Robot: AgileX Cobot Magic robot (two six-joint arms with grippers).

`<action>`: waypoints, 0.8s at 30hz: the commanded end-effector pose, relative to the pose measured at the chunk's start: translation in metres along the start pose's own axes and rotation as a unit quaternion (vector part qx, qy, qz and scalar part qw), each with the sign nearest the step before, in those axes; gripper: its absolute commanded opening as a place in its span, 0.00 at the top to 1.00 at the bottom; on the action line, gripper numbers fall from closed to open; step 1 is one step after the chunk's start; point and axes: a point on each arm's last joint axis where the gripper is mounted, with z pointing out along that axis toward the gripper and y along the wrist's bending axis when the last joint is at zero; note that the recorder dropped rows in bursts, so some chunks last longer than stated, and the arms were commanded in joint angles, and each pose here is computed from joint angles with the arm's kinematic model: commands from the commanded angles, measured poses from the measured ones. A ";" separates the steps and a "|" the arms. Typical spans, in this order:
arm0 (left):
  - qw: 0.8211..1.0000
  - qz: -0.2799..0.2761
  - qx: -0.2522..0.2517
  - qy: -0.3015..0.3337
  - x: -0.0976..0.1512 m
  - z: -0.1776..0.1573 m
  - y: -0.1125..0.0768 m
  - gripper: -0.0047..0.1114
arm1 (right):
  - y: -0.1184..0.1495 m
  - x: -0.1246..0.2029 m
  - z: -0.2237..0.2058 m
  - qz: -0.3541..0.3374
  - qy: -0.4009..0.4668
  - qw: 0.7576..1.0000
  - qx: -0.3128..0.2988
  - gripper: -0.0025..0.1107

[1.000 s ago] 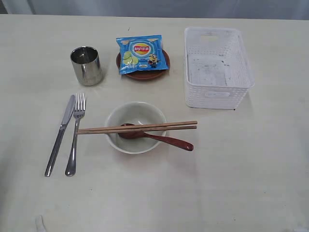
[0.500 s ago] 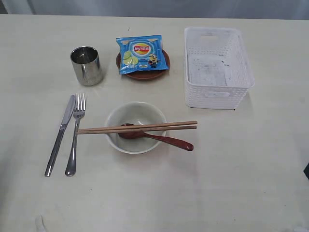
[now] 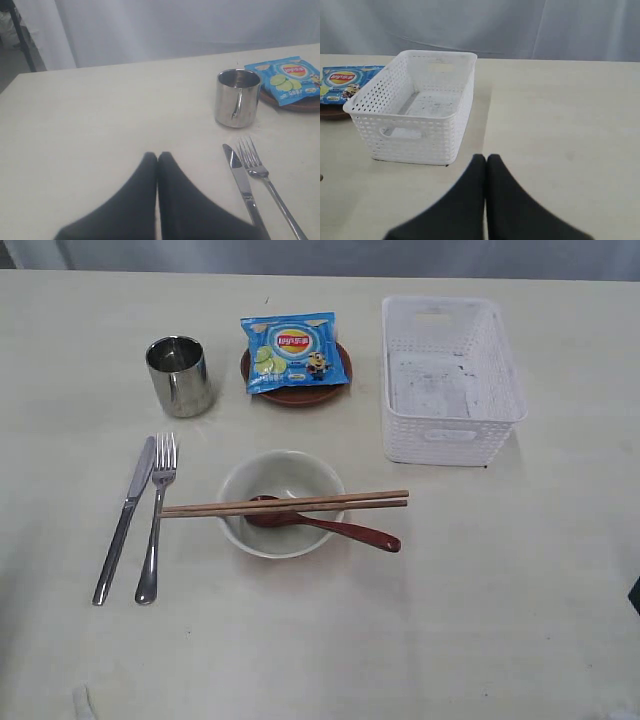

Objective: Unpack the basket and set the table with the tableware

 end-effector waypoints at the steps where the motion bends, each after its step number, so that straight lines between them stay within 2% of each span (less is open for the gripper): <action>1: 1.000 -0.001 0.003 0.000 0.001 0.000 0.000 0.96 | 0.000 0.000 0.000 -0.009 -0.003 1.000 0.002 0.98; 24: 1.000 -0.001 0.003 0.000 0.001 0.000 0.000 0.96 | 0.000 0.000 0.000 -0.002 -0.003 1.000 0.002 0.98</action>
